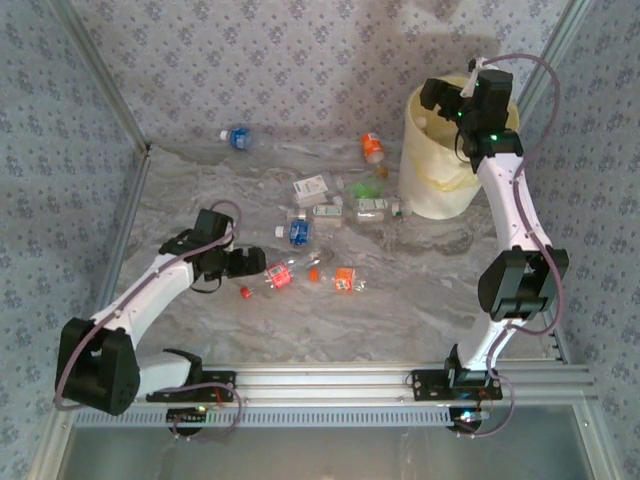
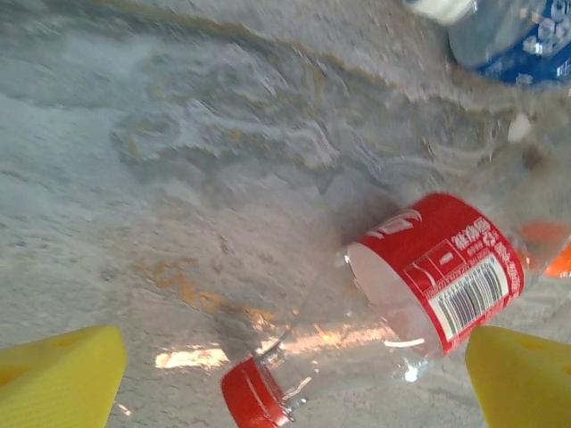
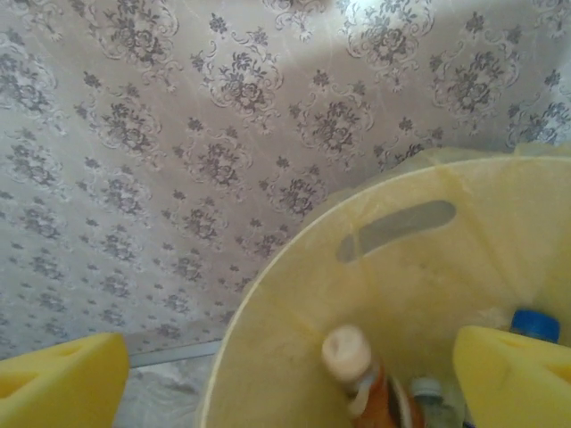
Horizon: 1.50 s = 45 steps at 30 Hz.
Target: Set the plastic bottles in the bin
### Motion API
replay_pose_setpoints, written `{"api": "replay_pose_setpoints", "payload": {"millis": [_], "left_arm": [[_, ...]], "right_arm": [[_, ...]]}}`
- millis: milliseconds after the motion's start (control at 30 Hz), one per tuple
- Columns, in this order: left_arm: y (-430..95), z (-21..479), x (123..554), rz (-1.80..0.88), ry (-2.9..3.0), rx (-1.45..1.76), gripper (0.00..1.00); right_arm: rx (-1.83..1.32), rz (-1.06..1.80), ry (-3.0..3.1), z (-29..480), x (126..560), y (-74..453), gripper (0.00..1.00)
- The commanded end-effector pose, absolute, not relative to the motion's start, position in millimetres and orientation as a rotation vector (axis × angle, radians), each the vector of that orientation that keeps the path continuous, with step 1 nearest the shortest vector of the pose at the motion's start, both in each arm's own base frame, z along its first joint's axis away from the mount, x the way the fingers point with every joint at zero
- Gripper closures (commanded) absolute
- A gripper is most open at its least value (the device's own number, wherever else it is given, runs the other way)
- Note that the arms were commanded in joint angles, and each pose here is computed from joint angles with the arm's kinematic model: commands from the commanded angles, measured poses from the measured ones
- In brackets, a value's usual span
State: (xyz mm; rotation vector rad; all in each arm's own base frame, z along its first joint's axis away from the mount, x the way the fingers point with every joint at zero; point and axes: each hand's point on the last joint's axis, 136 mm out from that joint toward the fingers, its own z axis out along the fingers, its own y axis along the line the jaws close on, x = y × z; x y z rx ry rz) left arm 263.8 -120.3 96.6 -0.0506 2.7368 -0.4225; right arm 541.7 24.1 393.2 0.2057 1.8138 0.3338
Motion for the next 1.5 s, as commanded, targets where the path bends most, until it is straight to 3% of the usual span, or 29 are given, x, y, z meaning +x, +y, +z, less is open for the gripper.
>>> {"api": "replay_pose_setpoints", "payload": {"millis": [0, 333, 567, 733, 1000, 1467], "left_arm": [[-139.6, 97.0, 259.5, -0.434, 2.744, 0.118, 0.02], [-187.6, 71.4, 280.8, -0.194, 2.626, 0.609, 0.03], [-205.3, 41.0, 276.1, -0.037, 2.686, 0.879, 0.15], [-206.6, 32.9, 277.9, 0.043, 2.697, 0.903, 0.3], [-212.2, 61.9, 276.6, -0.084, 2.585, 0.833, 0.41], [-241.2, 157.8, 283.5, -0.567, 2.273, 0.678, 0.45]], "right_arm": [[0.156, 0.379, 1.759, 432.6, 502.9, 32.5, 0.0], [-0.019, 0.631, 1.721, 422.2, 414.0, 94.9, 0.0], [-0.062, 0.583, 1.758, 394.8, 376.3, 104.2, 0.0], [-0.034, 0.581, 1.844, 363.5, 364.7, 105.4, 0.0], [-0.032, 0.584, 1.92, 328.3, 345.4, 118.2, 0.0], [-0.052, 0.915, 1.87, 286.9, 333.2, 196.2, 0.0]]}}
